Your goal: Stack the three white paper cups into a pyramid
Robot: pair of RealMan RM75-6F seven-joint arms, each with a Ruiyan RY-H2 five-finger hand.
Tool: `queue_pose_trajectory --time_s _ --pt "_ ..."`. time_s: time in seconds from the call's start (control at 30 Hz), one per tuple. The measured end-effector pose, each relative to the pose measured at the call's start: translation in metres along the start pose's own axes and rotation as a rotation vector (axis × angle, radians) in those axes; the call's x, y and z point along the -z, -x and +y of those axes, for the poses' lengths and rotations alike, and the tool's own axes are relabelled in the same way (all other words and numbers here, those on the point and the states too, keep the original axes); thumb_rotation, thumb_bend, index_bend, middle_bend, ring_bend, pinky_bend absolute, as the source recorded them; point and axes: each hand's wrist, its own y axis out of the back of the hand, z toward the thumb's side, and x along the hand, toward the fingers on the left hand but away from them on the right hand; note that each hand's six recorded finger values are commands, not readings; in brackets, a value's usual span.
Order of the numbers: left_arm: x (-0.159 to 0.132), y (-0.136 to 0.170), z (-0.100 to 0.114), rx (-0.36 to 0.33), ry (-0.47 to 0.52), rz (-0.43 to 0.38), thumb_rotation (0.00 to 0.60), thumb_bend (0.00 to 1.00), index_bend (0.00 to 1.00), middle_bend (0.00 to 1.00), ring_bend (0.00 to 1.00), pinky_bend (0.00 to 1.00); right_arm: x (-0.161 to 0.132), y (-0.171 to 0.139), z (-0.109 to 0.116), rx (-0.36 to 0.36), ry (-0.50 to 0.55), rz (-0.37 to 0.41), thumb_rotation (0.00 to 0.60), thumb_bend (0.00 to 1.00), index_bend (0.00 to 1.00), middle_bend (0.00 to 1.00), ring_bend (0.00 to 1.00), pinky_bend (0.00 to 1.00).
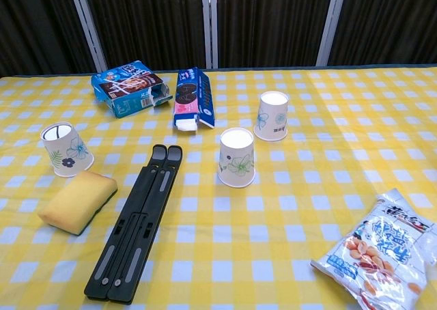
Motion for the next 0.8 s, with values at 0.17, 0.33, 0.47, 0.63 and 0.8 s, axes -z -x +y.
queue_pose_trajectory --time_s 0.17,0.33,0.47,0.63,0.8 --pt "0.003 0.005 0.007 -0.018 0.004 0.004 0.6 0.27 0.0 0.0 0.0 0.0 0.0 0.0 -0.001 -0.003 -0.01 0.002 0.6 0.2 0.0 0.0 0.0 0.0" --pt "0.002 0.009 0.012 -0.021 0.011 0.0 0.6 0.27 0.0 0.0 0.0 0.0 -0.003 -0.002 -0.004 -0.016 -0.016 0.011 0.6 0.2 0.0 0.0 0.0 0.0" --pt "0.001 0.011 0.013 -0.016 0.009 -0.003 0.6 0.27 0.0 0.0 0.0 0.0 -0.005 -0.003 -0.003 -0.013 -0.016 0.017 0.6 0.2 0.0 0.0 0.0 0.0" --pt "0.0 0.011 0.011 -0.004 0.005 -0.005 0.6 0.27 0.0 0.0 0.0 0.0 -0.004 -0.003 -0.003 -0.013 -0.015 0.011 0.6 0.2 0.0 0.0 0.0 0.0" --pt "-0.003 0.008 0.007 0.019 -0.001 -0.016 0.6 0.28 0.0 0.0 0.0 0.0 -0.006 -0.003 -0.006 -0.025 -0.015 0.016 0.6 0.2 0.0 0.0 0.0 0.0"
